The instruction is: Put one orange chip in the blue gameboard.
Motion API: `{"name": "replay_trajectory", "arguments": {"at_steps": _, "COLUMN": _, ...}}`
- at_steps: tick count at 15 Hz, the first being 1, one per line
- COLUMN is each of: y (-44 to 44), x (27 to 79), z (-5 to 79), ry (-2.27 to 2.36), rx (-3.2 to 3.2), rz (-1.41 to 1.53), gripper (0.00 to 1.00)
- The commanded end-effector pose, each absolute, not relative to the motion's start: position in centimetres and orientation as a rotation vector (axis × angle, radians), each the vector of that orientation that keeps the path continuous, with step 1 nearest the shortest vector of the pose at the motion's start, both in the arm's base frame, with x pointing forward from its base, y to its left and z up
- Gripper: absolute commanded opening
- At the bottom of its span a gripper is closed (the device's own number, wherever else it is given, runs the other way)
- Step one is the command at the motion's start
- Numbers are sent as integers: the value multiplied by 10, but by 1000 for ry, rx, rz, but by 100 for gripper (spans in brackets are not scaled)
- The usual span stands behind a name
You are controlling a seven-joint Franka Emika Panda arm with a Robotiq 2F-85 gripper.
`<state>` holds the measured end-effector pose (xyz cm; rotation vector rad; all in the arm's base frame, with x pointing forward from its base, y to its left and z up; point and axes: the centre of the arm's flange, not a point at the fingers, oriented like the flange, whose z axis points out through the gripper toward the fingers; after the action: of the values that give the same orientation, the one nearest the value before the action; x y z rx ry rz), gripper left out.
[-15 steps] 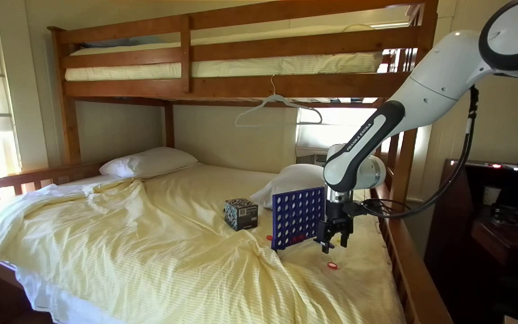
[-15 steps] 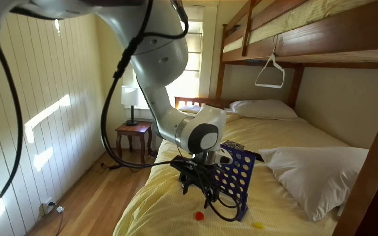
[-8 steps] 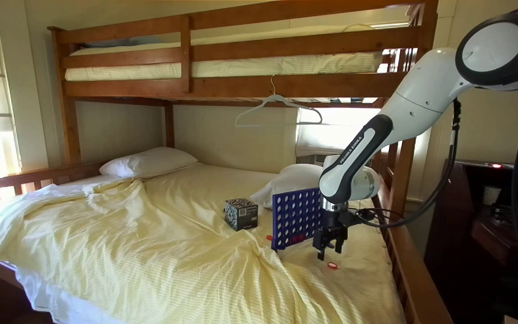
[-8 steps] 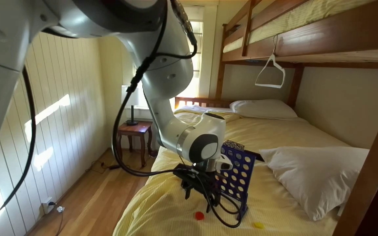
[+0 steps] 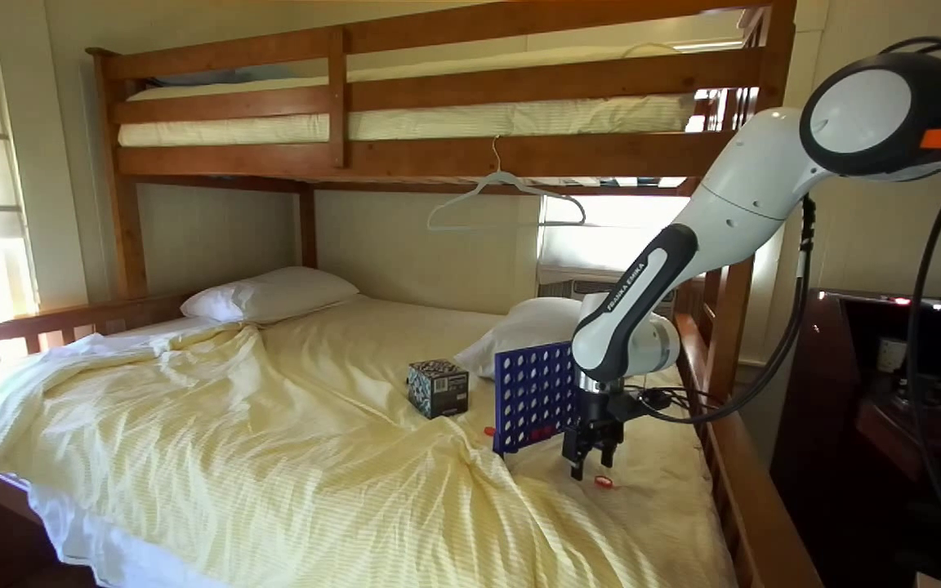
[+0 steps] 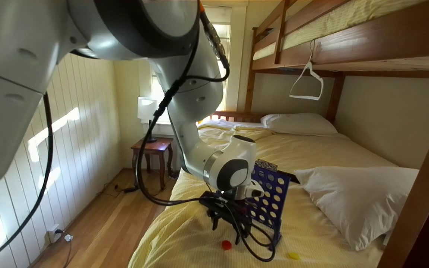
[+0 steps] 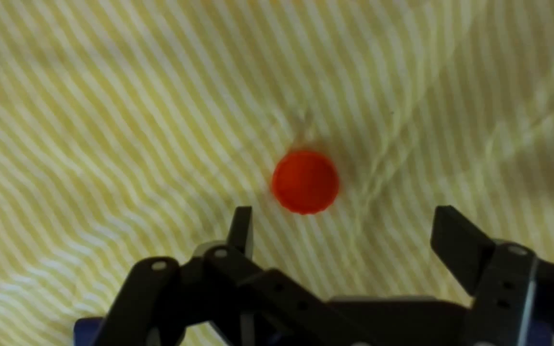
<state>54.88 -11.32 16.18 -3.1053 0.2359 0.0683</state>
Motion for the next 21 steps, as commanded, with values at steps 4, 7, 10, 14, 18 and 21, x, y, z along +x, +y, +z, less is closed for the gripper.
{"name": "replay_trajectory", "arguments": {"at_steps": 4, "y": -123, "x": 557, "z": 148, "ry": 180, "rx": -3127, "rz": 100, "gripper": 89}}
{"name": "replay_trajectory", "arguments": {"at_steps": 7, "y": -127, "x": 554, "z": 144, "ry": 168, "rx": -3133, "rz": 111, "gripper": 66}}
{"name": "replay_trajectory", "arguments": {"at_steps": 10, "y": -129, "x": 552, "z": 141, "ry": 158, "rx": -3132, "rz": 122, "gripper": 62}}
{"name": "replay_trajectory", "arguments": {"at_steps": 14, "y": -131, "x": 551, "z": 141, "ry": 145, "rx": -3131, "rz": 126, "gripper": 67}}
{"name": "replay_trajectory", "arguments": {"at_steps": 18, "y": -132, "x": 550, "z": 143, "ry": 137, "rx": -3130, "rz": 122, "gripper": 47}}
{"name": "replay_trajectory", "arguments": {"at_steps": 21, "y": -132, "x": 550, "z": 144, "ry": 135, "rx": -3131, "rz": 121, "gripper": 40}}
